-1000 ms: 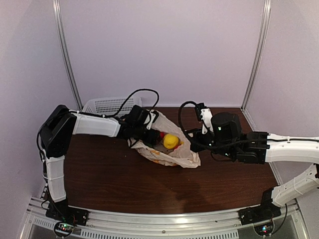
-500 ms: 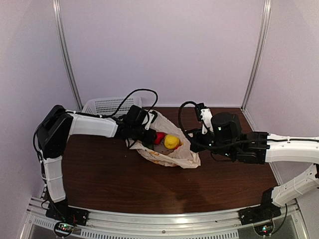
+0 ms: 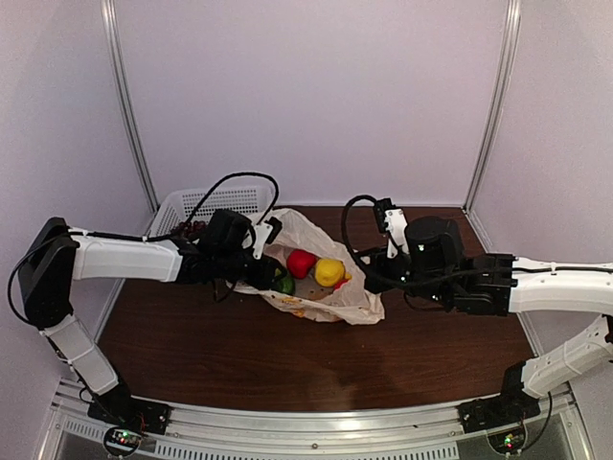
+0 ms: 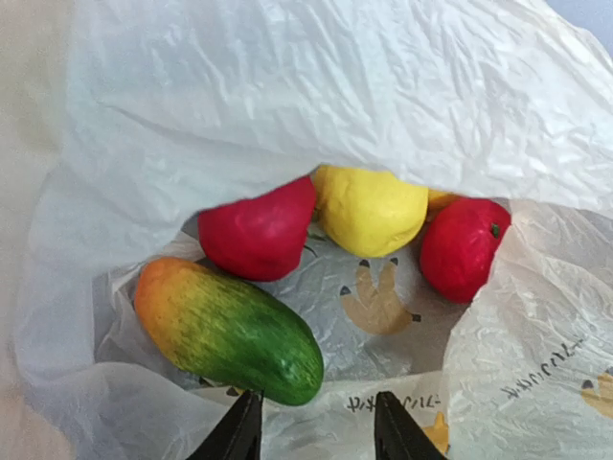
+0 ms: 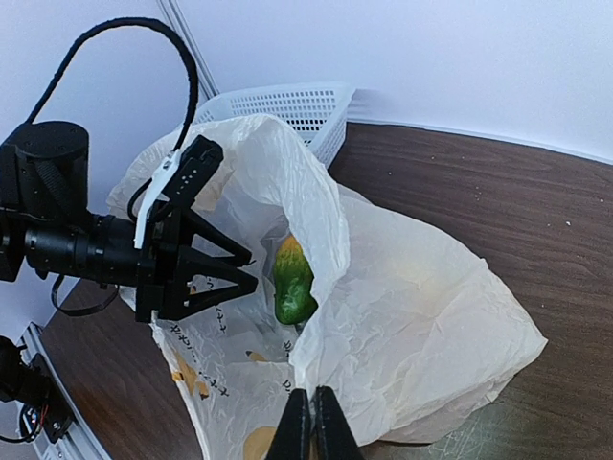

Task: Untie the knot of the plastic bag and take out the fruit
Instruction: Pick up the fake fruit from the takeout bag, then place the fake fruit in the bin.

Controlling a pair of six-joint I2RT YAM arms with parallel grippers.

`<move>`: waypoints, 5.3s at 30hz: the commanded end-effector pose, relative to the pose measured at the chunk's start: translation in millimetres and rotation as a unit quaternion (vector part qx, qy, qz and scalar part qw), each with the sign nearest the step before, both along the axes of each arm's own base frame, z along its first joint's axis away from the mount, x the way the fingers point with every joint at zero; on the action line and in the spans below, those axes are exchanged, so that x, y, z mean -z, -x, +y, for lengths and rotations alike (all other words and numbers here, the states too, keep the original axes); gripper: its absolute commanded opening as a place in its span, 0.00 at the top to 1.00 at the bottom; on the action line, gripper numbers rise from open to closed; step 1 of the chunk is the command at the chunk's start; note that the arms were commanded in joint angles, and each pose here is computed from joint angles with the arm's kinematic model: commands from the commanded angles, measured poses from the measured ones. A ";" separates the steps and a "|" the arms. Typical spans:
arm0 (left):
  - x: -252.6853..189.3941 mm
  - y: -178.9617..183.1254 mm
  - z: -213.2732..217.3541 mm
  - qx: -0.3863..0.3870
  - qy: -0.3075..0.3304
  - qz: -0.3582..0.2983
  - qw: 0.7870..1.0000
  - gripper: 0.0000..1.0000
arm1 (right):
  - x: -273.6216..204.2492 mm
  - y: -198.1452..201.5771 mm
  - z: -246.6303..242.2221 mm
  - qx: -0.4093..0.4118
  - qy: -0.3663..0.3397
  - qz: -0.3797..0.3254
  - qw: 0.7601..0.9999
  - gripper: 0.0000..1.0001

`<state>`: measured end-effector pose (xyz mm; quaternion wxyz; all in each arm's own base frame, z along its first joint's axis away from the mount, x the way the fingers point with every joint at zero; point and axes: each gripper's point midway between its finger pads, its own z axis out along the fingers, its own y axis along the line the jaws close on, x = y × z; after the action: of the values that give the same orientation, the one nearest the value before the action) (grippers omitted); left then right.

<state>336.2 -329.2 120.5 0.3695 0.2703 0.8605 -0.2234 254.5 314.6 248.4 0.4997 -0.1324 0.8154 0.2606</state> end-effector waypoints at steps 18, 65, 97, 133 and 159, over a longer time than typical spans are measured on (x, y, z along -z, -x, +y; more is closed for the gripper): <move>-19.6 -60.0 -20.7 -0.070 0.049 -0.048 0.995 0.36 | 0.6 -2.1 12.4 -0.015 -0.011 0.005 1.000 0.98; 59.1 -118.7 -39.8 -0.094 -0.008 -0.010 0.996 0.41 | 10.2 -0.4 26.0 -0.037 -0.015 0.019 0.999 1.00; -57.5 37.8 -8.0 0.063 0.120 -0.009 0.991 0.51 | -7.4 -10.7 18.7 -0.003 -0.028 -0.001 1.000 1.00; -197.7 -27.7 125.3 -0.113 0.197 -0.085 0.970 0.49 | 2.0 9.9 20.1 -0.040 -0.030 0.009 0.999 1.00; -36.7 -199.1 182.4 -0.261 0.036 -0.003 0.965 0.47 | 14.4 7.0 22.8 -0.036 -0.007 0.020 0.999 1.00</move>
<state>517.6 -150.3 152.9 0.4089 0.0215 0.8984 -0.1586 247.2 337.6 240.9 0.4779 -0.1492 0.8123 0.2992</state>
